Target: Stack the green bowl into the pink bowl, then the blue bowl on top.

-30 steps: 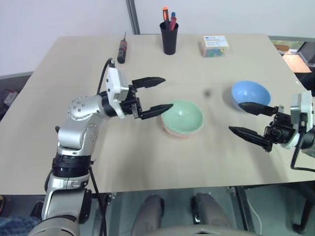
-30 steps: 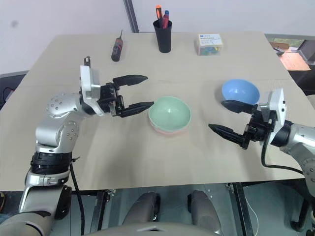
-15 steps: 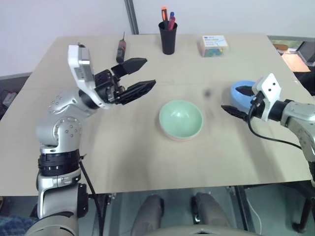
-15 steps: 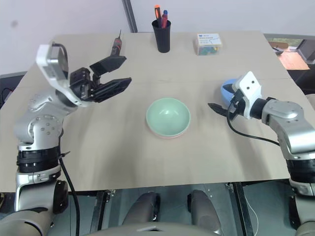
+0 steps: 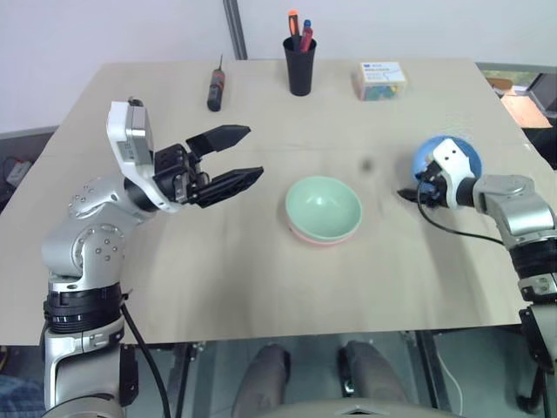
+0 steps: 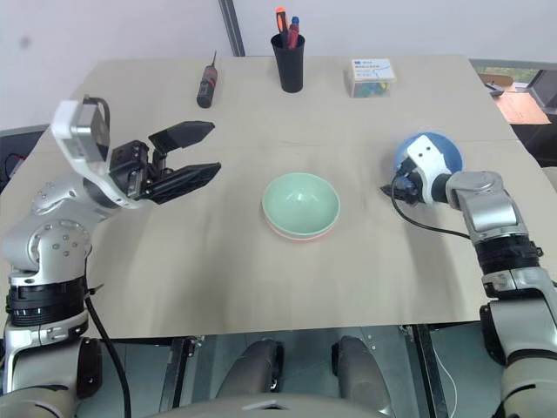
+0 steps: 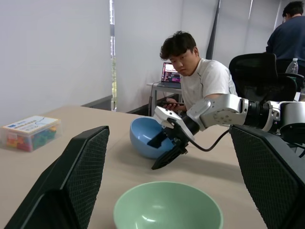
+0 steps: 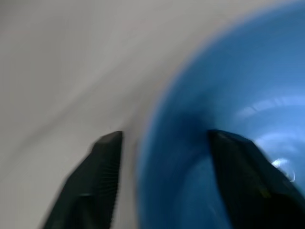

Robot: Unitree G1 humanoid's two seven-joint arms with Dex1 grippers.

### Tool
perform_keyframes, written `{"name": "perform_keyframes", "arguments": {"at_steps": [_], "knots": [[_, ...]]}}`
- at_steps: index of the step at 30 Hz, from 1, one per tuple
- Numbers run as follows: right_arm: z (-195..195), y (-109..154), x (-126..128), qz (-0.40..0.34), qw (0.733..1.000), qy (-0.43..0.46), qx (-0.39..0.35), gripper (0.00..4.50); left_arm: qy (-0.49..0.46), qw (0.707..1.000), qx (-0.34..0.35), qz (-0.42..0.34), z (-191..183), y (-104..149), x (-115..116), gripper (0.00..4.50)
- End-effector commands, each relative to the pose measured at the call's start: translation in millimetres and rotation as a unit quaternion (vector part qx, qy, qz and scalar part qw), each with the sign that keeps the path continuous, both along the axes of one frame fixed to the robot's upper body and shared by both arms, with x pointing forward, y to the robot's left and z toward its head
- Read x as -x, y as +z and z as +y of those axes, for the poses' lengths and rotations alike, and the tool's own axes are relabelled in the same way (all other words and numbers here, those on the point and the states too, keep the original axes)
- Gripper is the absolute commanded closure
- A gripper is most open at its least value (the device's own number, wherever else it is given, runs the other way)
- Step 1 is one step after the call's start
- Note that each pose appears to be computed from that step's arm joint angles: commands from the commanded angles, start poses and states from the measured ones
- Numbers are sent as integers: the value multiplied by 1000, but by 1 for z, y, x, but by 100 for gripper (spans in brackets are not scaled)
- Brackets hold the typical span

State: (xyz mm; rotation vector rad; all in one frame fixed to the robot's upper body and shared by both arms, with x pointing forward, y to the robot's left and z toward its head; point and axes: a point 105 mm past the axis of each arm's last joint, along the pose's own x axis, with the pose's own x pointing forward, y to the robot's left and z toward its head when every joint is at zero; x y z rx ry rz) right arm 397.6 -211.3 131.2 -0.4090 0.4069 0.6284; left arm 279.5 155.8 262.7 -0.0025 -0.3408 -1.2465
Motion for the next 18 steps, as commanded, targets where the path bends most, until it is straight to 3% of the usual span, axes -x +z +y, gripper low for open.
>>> {"name": "perform_keyframes", "arguments": {"at_steps": [1,4,7,10,18], "knots": [[-1,17,-5,-27,1000,2,0,319,-4,1000,2,-24,-2,9,10,28],[-2,20,-6,-32,999,2,2,440,-2,1000,-2,-26,-2,8,8,28],[-2,23,-5,-45,999,14,15,440,-5,1000,-2,-26,-4,8,8,28],[12,33,8,-80,991,91,63,440,-5,1000,-9,-24,-4,4,6,28],[81,100,58,-146,962,232,9,440,16,999,-25,-24,4,-7,-6,28]]}}
